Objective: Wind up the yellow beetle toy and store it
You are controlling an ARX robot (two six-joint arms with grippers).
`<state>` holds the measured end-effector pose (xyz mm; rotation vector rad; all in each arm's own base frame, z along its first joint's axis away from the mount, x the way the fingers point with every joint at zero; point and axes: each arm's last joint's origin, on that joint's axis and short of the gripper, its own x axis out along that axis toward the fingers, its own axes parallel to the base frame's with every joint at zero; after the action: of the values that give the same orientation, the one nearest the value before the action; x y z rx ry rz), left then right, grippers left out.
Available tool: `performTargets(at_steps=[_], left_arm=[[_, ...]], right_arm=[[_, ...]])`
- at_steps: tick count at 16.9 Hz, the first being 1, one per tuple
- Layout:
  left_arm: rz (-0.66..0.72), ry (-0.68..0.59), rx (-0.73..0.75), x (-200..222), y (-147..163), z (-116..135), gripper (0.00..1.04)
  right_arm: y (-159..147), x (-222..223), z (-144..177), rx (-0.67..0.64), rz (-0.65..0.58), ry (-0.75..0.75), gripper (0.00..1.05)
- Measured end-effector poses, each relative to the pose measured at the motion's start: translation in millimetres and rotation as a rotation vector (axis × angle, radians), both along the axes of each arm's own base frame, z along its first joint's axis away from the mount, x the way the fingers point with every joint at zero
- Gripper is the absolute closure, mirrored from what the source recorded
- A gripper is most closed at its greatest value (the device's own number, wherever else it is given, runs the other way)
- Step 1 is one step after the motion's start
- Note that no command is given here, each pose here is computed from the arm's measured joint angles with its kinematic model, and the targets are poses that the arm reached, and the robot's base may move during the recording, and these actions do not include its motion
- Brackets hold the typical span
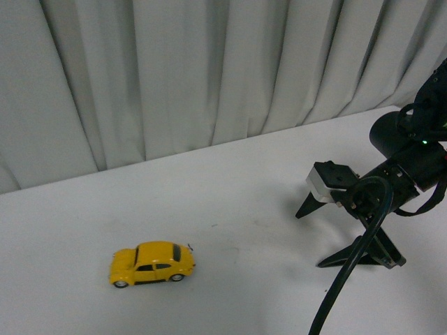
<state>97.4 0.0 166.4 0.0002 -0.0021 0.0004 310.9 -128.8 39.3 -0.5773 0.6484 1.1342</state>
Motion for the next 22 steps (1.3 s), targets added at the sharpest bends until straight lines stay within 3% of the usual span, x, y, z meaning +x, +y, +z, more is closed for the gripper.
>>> performTargets(at_steps=[9, 11, 16, 19, 22], left_arm=[[0.000, 0.000, 0.000, 0.0, 0.0, 0.0, 0.07], [0.000, 0.000, 0.000, 0.0, 0.0, 0.0, 0.07], [0.000, 0.000, 0.000, 0.0, 0.0, 0.0, 0.07], [0.000, 0.000, 0.000, 0.0, 0.0, 0.0, 0.07], [0.000, 0.000, 0.000, 0.0, 0.0, 0.0, 0.07]], right_arm=[[-1.3, 2.6, 0.1, -0.011, -0.007, -0.023, 0.06], [-0.9, 8.5, 13.4, -0.016, -0.022, -0.081, 0.06], [5.6, 32.3, 116.4, -0.056, -0.027, -0.405, 0.06], [14.1, 27.2, 180.1, -0.070, -0.018, -0.578, 0.06], [27.7, 12.7, 223.0, -0.080, 0.010, -0.691, 0.06]])
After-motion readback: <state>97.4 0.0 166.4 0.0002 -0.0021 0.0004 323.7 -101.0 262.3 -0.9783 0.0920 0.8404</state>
